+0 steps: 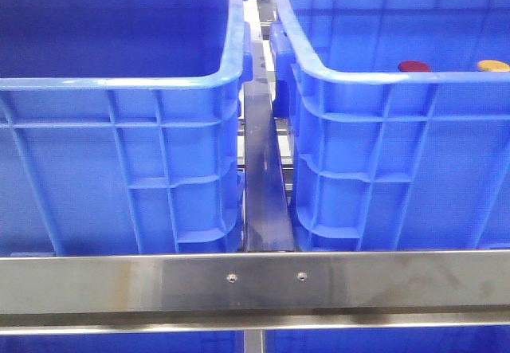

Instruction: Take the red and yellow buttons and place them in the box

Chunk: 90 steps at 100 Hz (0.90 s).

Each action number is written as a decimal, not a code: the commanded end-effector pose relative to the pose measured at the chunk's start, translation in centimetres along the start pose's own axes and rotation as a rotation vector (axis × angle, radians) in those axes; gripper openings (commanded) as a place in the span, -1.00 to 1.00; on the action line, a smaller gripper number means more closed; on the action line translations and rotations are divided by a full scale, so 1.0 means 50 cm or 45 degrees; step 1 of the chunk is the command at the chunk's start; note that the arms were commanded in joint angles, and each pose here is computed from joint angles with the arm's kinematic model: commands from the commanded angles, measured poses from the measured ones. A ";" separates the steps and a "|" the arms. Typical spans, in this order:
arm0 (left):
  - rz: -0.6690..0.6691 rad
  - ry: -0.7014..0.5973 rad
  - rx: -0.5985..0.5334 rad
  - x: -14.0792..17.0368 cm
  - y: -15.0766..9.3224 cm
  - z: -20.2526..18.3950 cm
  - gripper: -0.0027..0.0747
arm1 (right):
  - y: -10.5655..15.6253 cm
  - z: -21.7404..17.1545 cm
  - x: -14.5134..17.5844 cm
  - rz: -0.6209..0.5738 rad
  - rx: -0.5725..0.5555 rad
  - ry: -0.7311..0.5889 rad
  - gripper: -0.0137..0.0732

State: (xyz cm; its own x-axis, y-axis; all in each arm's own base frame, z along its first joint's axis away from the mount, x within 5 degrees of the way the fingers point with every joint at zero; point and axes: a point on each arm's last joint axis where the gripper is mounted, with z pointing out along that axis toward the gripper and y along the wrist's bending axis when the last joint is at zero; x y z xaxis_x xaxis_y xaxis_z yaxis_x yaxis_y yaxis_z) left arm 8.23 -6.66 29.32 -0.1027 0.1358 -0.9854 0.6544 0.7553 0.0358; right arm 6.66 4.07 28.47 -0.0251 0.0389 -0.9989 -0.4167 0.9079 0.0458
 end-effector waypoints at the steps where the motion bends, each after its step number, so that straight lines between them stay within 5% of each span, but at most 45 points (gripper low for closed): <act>1: 0.095 -0.118 -0.114 -0.030 0.015 -0.008 -0.98 | 0.001 -0.001 -0.019 0.015 0.003 -0.048 -0.84; 25: 0.085 -0.208 -0.348 -0.028 0.042 -0.042 -0.98 | 0.001 -0.001 -0.019 0.015 0.003 -0.048 -0.84; 45: -0.139 -0.245 -0.542 0.024 0.057 -0.069 -0.98 | 0.001 -0.001 -0.019 0.015 0.003 -0.048 -0.84; 90: -0.067 -0.284 -0.866 0.154 0.061 -0.098 -0.98 | 0.001 -0.001 -0.019 0.015 0.003 -0.048 -0.84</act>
State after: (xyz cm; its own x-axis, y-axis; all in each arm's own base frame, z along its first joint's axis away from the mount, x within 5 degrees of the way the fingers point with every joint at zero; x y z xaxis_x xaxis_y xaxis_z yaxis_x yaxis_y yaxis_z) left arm 5.98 -0.26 21.78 -0.0500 0.0220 -0.9985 0.0456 0.9988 0.0197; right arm 6.66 4.07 28.47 -0.0251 0.0389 -0.9989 -0.4167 0.9079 0.0458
